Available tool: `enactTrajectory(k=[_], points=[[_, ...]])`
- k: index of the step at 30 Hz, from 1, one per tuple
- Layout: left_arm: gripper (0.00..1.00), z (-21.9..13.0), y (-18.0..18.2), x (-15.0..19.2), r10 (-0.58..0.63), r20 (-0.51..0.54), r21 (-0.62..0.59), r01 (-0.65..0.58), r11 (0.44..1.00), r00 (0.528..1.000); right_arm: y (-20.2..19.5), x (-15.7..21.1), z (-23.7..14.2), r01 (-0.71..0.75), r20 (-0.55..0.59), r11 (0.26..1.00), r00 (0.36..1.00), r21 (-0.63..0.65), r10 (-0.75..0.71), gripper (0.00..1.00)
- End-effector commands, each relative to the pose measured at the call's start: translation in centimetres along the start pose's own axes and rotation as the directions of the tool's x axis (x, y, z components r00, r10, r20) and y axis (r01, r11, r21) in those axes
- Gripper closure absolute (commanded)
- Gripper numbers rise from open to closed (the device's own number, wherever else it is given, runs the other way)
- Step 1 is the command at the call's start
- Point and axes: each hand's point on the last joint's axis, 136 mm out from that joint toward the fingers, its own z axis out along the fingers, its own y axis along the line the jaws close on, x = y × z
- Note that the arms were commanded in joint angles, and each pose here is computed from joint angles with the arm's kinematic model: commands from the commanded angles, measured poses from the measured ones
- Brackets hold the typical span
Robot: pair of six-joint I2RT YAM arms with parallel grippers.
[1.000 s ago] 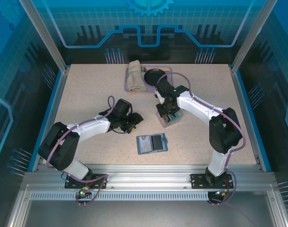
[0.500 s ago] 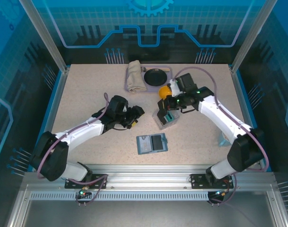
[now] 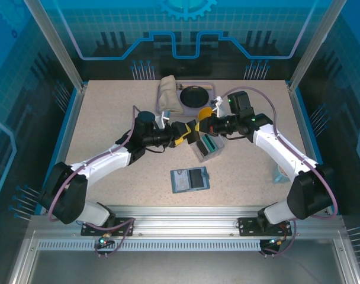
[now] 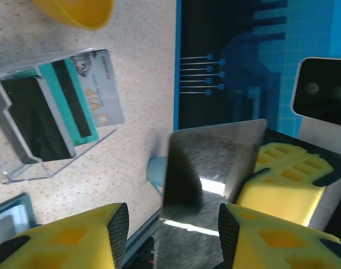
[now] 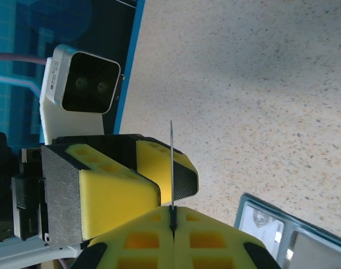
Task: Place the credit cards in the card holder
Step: Pick up the credit card from the storage box.
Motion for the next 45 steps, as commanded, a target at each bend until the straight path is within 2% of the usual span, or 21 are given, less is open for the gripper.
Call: enactTrajectory(k=[1, 6, 9, 12, 18, 23, 26, 31, 34, 36, 38, 40, 42, 44, 45], points=[[0.59, -0.1, -2.5, -0.2, 0.055, -0.019, 0.091, -0.053, 0.994, 0.998, 0.5, -0.4, 0.0, -0.047, -0.010, 0.995, 0.999, -0.088, 0.047, 1.00], [0.76, -0.2, -2.7, -0.2, 0.058, -0.017, 0.105, -0.056, 0.993, 0.998, -0.3, -0.4, 0.1, -0.069, -0.019, 0.994, 0.997, -0.079, 0.068, 1.00], [0.90, -0.1, -2.7, -0.2, 0.064, -0.018, 0.101, -0.062, 0.993, 0.998, -0.3, -0.4, -0.2, -0.067, -0.027, 0.993, 0.998, -0.099, 0.065, 0.96], [0.96, -0.1, -2.6, -0.1, 0.067, -0.023, 0.097, -0.064, 0.993, 0.998, 0.2, -0.2, -0.4, -0.066, -0.045, 0.988, 0.997, -0.140, 0.060, 0.91], [0.98, 0.0, -2.7, 0.0, 0.073, -0.032, 0.105, -0.069, 0.992, 0.997, 1.1, -0.1, -0.9, -0.056, -0.066, 0.978, 0.997, -0.202, 0.044, 0.84], [0.98, 0.0, -3.1, 0.2, 0.085, -0.049, 0.126, -0.078, 0.989, 0.995, 1.5, -0.2, -0.8, -0.058, -0.085, 0.970, 0.996, -0.236, 0.039, 0.82], [0.98, -0.1, -3.3, 0.4, 0.090, -0.057, 0.131, -0.082, 0.988, 0.994, 1.4, -0.3, -0.8, -0.059, -0.083, 0.970, 0.996, -0.234, 0.041, 0.86], [0.99, -0.2, -3.7, 0.8, 0.101, -0.075, 0.157, -0.089, 0.984, 0.992, 1.1, -0.3, -0.7, -0.060, -0.087, 0.970, 0.995, -0.236, 0.040, 0.86], [0.98, -0.2, -3.5, 0.9, 0.101, -0.082, 0.148, -0.088, 0.985, 0.992, 1.4, -0.2, -0.8, -0.048, -0.087, 0.968, 0.996, -0.248, 0.027, 0.93], [0.96, -0.2, -3.2, 1.0, 0.094, -0.086, 0.134, -0.082, 0.988, 0.992, 1.4, -0.1, -0.9, -0.045, -0.087, 0.969, 0.996, -0.245, 0.024, 0.97], [0.82, -0.2, -2.4, 0.9, 0.077, -0.080, 0.100, -0.069, 0.993, 0.994, 1.0, 0.1, -0.9, -0.040, -0.086, 0.974, 0.996, -0.225, 0.021, 0.99], [0.73, -0.4, -1.2, 0.9, 0.056, -0.071, 0.055, -0.052, 0.997, 0.996, 0.1, 0.4, -0.9, -0.039, -0.080, 0.983, 0.996, -0.181, 0.025, 1.00], [0.55, -0.6, 0.4, 1.0, 0.030, -0.063, -0.019, -0.031, 0.999, 0.998, -0.8, 0.9, -1.0, -0.041, -0.074, 0.991, 0.997, -0.130, 0.032, 1.00], [0.50, -1.1, 2.6, 1.4, 0.003, -0.052, -0.108, -0.008, 0.994, 0.999, -2.2, 1.6, -0.9, -0.050, -0.064, 0.997, 0.997, -0.060, 0.046, 1.00], [0.44, -1.6, 4.2, 1.5, -0.016, -0.037, -0.181, 0.009, 0.983, 0.999, -3.2, 2.2, -0.9, -0.049, -0.062, 0.999, 0.997, -0.006, 0.048, 1.00]])
